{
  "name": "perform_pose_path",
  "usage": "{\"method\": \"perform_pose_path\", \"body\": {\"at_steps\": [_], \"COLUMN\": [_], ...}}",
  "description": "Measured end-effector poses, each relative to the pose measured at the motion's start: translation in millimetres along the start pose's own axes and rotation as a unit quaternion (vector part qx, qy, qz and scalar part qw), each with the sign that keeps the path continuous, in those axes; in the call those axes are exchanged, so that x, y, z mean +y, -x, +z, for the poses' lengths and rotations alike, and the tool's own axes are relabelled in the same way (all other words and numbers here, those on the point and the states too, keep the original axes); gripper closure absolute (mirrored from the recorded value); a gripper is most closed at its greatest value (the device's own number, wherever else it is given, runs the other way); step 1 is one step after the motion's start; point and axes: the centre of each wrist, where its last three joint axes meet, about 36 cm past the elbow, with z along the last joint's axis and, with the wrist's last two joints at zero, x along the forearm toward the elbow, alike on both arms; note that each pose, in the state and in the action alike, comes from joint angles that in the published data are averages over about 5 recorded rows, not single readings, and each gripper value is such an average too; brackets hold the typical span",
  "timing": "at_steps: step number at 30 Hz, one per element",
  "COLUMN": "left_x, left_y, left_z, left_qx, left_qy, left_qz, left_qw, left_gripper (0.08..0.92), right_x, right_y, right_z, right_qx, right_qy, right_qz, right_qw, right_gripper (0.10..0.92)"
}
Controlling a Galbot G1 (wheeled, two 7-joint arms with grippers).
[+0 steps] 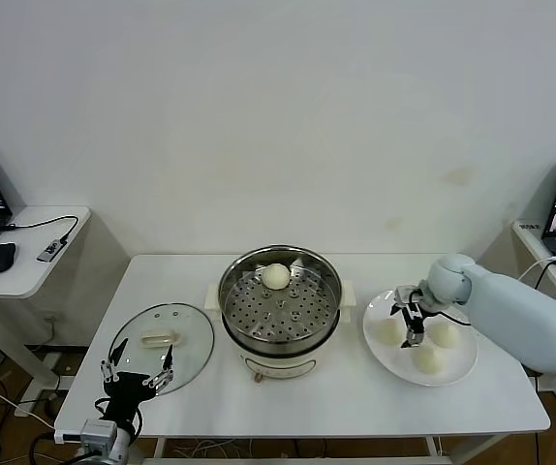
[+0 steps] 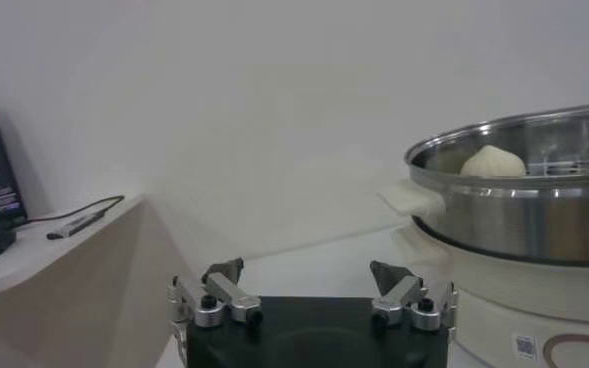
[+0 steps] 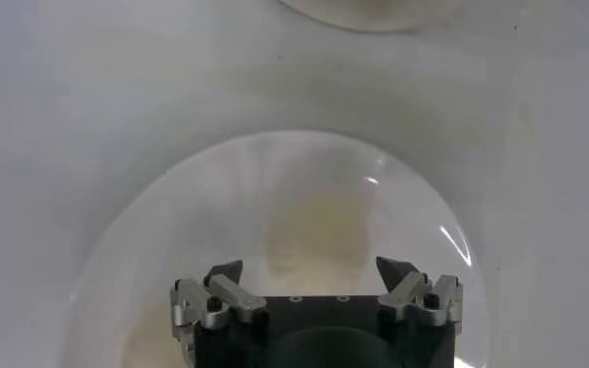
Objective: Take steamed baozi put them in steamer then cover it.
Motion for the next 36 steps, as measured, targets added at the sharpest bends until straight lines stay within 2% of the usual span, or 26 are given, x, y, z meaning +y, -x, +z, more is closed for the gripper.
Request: {"method": "perform_pose_path", "body": {"at_steps": [10,21,27,36], "left_x": [-0.2,-0.6,-0.9,-4.5], "left_y": [-0.6,-1.7,-1.4,1.4], "left_z": [0.8,-2.7,-5.2,-7.5], "left_qx": [0.001,-0.004,-0.007,-0.011], "left_qy": [-0.001,0.0,-0.001,-0.006], "left_qz": [-0.002,-0.001,0.001,0.006], "left_qw": [1.0,1.0,1.0,1.0], "left_gripper": [0.177,0.177,0.177,0.177], "right_x": [-1.7,-5.8,-12.9,-40.0], "right_y": [6.3,-14.4,-55.9,-154.7], "right_z": [0.2,0.0,2.0,-26.0], "right_qx": [0.006,0.001,0.004,-0.007], "right_qy": [0.004,0.007,0.012,0.003], "right_qz": [-0.001,0.003,0.016,0.066], "right_qw": [1.0,1.0,1.0,0.998], "right_gripper": [0.406,0.445,0.445,0.437]}}
